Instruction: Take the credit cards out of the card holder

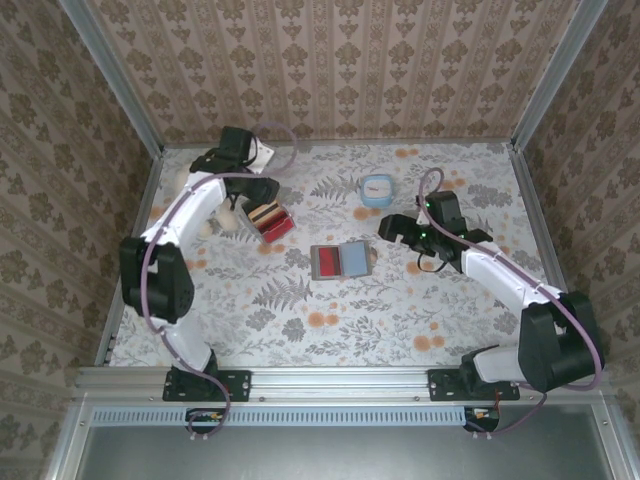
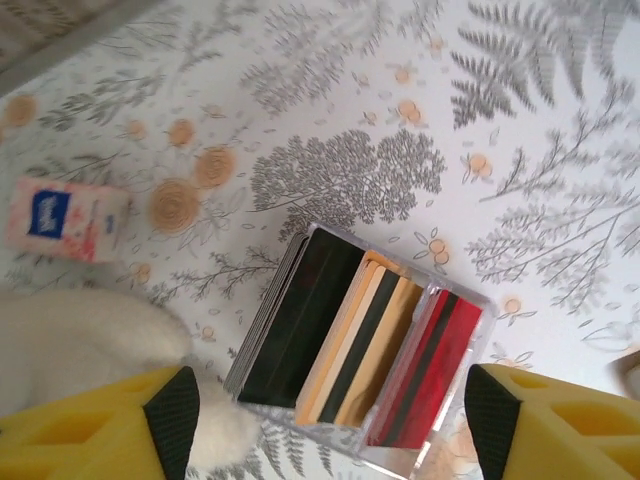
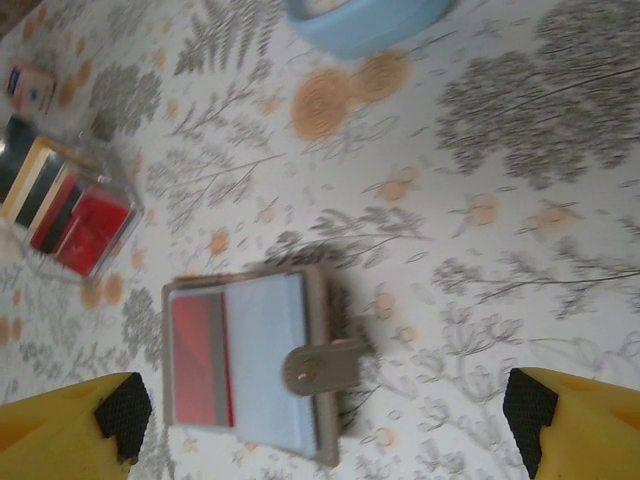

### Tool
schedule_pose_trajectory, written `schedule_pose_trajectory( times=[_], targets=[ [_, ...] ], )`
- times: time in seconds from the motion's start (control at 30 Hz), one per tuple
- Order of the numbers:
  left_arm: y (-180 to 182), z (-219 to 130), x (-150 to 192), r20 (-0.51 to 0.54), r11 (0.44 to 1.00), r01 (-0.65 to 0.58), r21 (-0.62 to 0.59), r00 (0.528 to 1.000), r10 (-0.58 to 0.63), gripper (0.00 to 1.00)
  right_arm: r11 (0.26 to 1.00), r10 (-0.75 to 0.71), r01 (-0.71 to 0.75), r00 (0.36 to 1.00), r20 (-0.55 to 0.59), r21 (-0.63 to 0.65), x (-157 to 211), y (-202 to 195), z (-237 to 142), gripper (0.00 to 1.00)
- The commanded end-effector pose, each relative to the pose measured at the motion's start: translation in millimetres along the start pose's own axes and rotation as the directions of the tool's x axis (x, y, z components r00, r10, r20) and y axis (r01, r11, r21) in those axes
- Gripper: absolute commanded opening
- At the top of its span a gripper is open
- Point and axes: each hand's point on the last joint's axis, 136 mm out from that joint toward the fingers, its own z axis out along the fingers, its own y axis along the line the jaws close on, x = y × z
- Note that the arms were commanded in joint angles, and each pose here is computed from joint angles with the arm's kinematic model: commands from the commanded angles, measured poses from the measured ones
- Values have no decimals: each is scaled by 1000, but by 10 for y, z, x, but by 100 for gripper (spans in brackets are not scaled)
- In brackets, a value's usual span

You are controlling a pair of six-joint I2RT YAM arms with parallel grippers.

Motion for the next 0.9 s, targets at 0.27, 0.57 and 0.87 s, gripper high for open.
schedule_pose_trajectory(
  times=[0.27, 0.57, 0.87],
  targets=[
    [143, -386, 581, 108, 842, 521, -136, 853, -510, 83, 989, -139, 125, 966, -219, -76, 581, 795, 448, 76],
    [172, -605, 1086, 182, 747, 646, -157, 763, -621, 100, 999, -46, 44, 948, -316, -14, 847, 934, 916, 55],
    [-108, -559, 1179, 114, 697, 717, -8, 693, -711, 100, 996, -6, 34, 940, -342, 77, 924, 756, 1170, 54]
  ],
)
